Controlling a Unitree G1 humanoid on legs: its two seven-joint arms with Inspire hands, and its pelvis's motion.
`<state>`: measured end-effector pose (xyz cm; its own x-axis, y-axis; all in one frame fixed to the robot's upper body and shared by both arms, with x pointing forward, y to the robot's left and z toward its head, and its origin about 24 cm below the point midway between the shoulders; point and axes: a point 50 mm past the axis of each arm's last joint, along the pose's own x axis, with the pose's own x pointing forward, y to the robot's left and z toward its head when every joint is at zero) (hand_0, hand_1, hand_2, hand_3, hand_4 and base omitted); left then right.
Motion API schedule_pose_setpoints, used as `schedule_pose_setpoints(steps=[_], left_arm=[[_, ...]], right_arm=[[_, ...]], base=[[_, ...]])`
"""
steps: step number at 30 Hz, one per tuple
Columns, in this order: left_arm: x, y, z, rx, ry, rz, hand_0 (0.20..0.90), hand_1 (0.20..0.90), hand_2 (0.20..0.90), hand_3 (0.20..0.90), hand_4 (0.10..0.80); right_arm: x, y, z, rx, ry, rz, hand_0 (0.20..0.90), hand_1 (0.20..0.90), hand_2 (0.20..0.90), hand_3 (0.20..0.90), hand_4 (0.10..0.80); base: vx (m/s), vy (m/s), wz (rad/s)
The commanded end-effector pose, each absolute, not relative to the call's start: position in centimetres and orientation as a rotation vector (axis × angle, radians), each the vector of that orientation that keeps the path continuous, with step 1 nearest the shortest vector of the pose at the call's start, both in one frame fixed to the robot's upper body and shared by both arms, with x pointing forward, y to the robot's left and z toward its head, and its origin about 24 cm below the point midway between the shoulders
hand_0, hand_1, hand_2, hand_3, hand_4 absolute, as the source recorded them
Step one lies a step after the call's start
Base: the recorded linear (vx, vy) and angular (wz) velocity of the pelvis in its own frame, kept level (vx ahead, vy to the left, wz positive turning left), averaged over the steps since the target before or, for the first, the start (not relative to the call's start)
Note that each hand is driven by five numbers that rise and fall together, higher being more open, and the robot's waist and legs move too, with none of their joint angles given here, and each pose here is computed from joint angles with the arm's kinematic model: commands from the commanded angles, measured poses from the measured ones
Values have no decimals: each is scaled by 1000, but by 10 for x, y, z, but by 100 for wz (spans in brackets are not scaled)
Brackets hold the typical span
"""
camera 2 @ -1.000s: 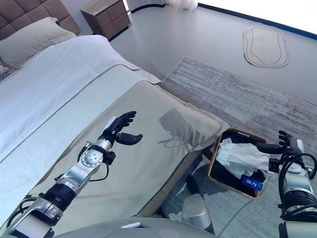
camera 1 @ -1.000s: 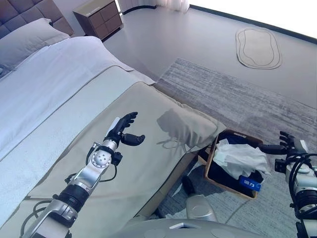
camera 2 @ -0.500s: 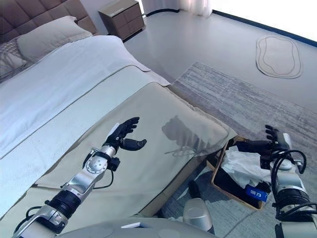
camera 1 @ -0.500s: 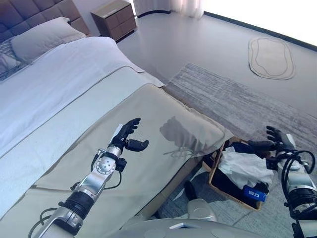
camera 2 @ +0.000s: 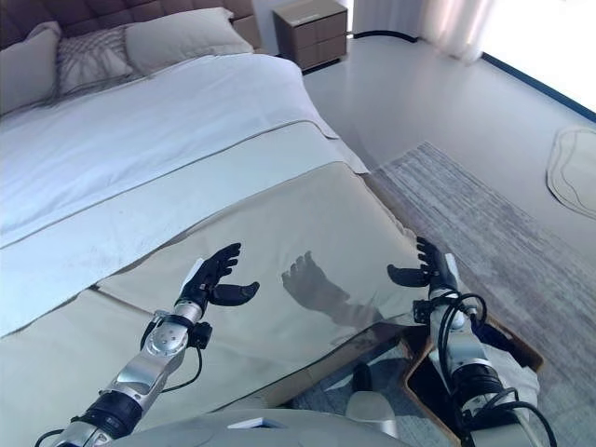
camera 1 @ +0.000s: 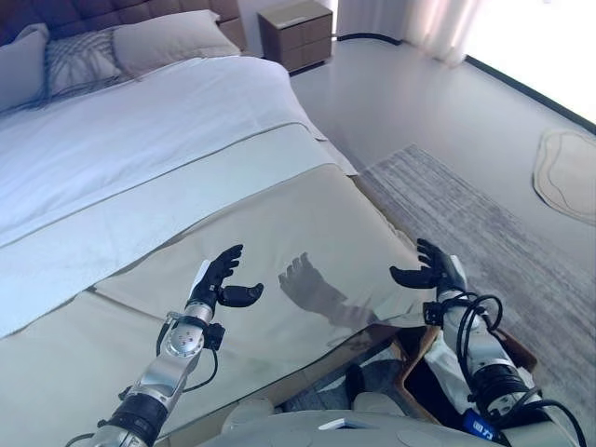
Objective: Pick up the clothes from the bed and place them into the basket
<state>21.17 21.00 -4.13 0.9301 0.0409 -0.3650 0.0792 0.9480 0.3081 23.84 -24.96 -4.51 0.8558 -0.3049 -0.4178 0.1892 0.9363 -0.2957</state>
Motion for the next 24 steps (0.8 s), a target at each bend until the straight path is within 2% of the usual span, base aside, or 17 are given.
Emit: schedule_pose_setpoints(steps=[1,11,24], left_arm=[[232,206,-12,291,166,-15,900,900,900,900,800],[219,195,-35,212,240,-65,900,900,900,900,800],[204,204,-74,253,427,-24,900,900,900,900,800]], right_arm=[[254,-248,-16,-274,283,-283,900,900,900,900,800],[238,-224,-35,-388,318,-180,900,900,900,900,800],[213,-208,-68,-450,444,-74,900,900,900,900,800]], base=[[41,31,24],[61,28,8],[17,0,0]])
